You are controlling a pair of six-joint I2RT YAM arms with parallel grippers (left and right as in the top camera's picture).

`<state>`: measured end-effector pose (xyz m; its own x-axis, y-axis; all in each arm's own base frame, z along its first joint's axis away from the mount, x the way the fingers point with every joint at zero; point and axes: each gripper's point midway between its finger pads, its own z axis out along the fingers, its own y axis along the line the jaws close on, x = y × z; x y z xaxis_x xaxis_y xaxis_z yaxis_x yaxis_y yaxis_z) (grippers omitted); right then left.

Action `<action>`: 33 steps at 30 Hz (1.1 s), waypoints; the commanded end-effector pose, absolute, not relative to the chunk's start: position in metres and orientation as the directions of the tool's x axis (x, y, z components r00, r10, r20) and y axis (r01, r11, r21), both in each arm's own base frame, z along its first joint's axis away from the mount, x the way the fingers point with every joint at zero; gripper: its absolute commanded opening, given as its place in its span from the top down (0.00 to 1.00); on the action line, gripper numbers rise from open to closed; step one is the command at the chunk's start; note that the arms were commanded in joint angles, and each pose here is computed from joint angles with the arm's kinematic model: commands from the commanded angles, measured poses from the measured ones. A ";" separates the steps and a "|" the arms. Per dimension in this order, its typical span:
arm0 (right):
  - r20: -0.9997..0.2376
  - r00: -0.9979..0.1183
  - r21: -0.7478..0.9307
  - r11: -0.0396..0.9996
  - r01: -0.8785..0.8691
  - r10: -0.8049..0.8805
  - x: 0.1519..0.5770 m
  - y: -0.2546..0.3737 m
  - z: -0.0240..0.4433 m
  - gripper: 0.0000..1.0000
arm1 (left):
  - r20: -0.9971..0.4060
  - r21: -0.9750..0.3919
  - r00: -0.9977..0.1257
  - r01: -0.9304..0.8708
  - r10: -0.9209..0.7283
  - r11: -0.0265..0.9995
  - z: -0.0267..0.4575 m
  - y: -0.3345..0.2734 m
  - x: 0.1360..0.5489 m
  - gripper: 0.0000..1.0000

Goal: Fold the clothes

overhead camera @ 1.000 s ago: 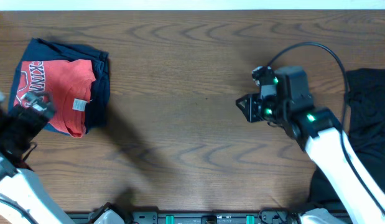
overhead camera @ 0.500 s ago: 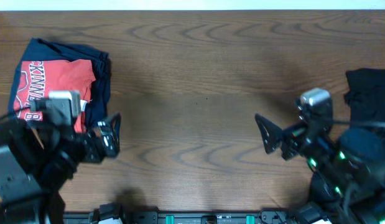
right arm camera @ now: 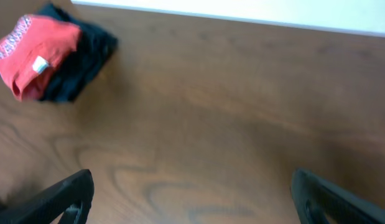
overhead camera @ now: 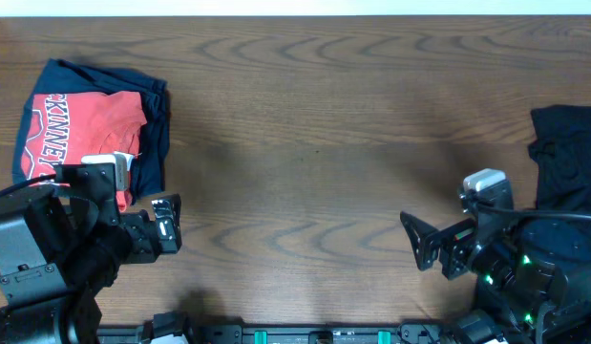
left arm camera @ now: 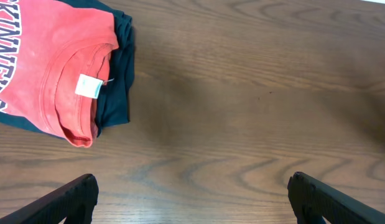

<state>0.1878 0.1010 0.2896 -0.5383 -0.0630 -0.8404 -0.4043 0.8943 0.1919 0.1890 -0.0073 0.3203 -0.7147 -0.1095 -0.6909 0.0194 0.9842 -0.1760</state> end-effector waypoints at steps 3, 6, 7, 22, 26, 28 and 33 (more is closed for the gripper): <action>-0.781 -0.614 0.188 0.894 -0.408 -0.115 0.172 0.098 0.269 0.01 | -0.698 -0.162 -0.710 0.025 -0.097 0.986 0.323 -0.007 0.188 0.02; -0.811 -0.566 0.076 0.931 -0.356 -0.150 0.180 0.078 0.272 0.01 | -0.698 -0.162 -0.710 0.025 -0.097 0.986 0.323 -0.007 0.188 0.02; -0.832 -0.535 0.051 0.940 -0.336 -0.146 0.184 0.072 0.277 0.01 | -0.698 -0.162 -0.710 0.025 -0.097 0.986 0.323 -0.007 0.188 0.02; -0.996 -0.022 -0.080 0.993 -0.085 -0.082 0.205 0.017 0.278 0.01 | -0.698 -0.162 -0.710 0.025 -0.097 0.986 0.324 -0.007 0.189 0.02; -0.997 0.003 -0.079 0.994 -0.079 -0.079 0.212 0.016 0.253 0.01 | -0.698 -0.162 -0.710 0.025 -0.097 0.986 0.324 -0.007 0.189 0.02; -0.997 -0.012 -0.079 0.994 -0.081 -0.081 0.218 0.017 0.240 0.01 | -0.698 -0.162 -0.710 0.025 -0.097 0.986 0.323 -0.007 0.188 0.02; -0.997 -0.019 -0.079 0.994 -0.080 -0.081 0.231 0.018 0.212 0.01 | -0.698 -0.162 -0.710 0.025 -0.097 0.986 0.323 -0.007 0.188 0.02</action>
<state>0.2274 0.0216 0.2227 -0.0163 -0.0654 -0.9977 -0.1003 0.9929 -0.0634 0.1889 -0.0079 0.3200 -0.7163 -0.1073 -0.6895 0.0221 0.9841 -0.1762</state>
